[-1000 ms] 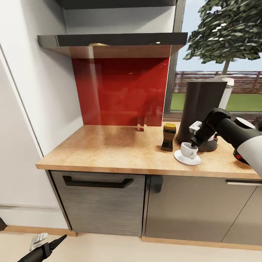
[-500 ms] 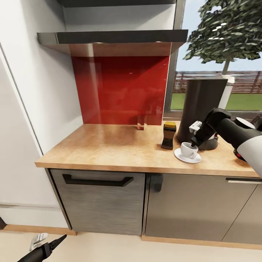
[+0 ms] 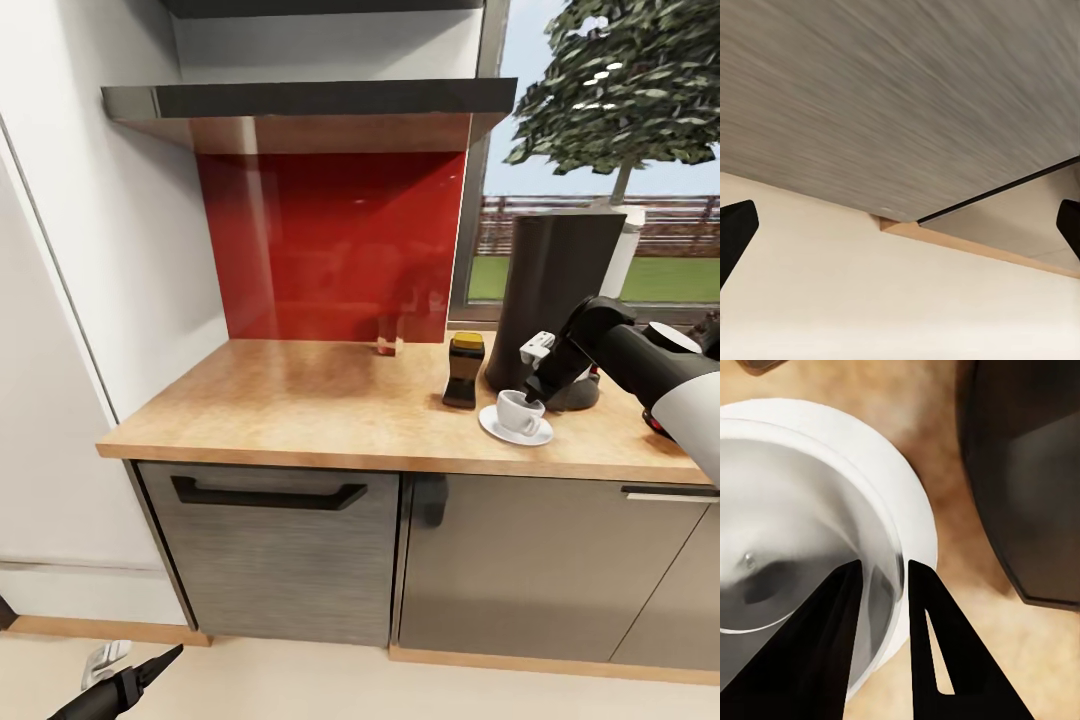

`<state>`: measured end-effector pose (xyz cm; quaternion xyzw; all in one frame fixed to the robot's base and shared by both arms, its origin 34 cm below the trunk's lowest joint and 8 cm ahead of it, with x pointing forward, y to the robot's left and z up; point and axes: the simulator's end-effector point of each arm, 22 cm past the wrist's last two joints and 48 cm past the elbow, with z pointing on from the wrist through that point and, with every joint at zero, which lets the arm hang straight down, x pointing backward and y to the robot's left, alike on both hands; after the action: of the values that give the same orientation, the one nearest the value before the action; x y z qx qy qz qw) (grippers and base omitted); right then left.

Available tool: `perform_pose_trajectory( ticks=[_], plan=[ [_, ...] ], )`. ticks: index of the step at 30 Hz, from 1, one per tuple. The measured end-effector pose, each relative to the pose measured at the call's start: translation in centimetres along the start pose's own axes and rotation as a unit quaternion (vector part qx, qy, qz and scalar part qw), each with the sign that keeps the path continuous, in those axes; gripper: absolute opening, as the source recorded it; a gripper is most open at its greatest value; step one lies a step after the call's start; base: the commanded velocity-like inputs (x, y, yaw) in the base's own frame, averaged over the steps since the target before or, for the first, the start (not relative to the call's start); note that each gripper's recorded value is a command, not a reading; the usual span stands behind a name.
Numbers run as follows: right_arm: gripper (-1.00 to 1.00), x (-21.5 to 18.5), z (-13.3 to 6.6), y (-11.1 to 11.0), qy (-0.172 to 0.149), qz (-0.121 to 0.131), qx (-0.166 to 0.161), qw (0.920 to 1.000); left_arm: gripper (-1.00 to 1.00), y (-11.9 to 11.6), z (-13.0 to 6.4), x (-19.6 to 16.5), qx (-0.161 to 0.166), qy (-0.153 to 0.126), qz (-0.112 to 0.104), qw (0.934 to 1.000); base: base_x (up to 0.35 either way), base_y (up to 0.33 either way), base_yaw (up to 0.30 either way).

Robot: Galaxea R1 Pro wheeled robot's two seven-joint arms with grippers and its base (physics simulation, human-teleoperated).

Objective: Set up a coffee station on the kitchen countertop: keep the coffee maker on the countertop, move the bottle of coffee from the kitchen shelf to the counter next to the coffee maker, place a paper coffee filter on top of the coffee maker, put the saucer next to the coffee maker with the coffee cup on the saucer, and place the electric kettle next to the coffee maker.

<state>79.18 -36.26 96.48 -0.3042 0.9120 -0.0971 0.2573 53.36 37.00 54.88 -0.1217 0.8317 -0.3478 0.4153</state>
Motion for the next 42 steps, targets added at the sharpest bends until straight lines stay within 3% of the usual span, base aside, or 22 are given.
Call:
perform_pose_trajectory(
  ticks=[12, 13, 42],
  plan=[
    [-1.00, -0.01, 0.00, 0.01, 0.000, -0.001, 0.000, 1.0000, 1.00, 0.00, 0.00, 0.00, 0.000, 0.000, 0.000, 1.0000, 0.000, 0.000, 0.000],
    [1.00, -0.01, 0.00, 0.01, 0.000, -0.001, 0.000, 1.0000, 1.00, 0.00, 0.00, 0.00, 0.000, 0.000, 0.000, 1.0000, 0.000, 0.000, 0.000],
    [1.00, -0.14, -0.17, 0.01, 0.001, 0.002, -0.003, 1.0000, 1.00, -0.25, -0.10, -0.28, 0.000, 0.000, 0.000, 1.0000, 0.000, 0.000, 0.000]
  ],
)
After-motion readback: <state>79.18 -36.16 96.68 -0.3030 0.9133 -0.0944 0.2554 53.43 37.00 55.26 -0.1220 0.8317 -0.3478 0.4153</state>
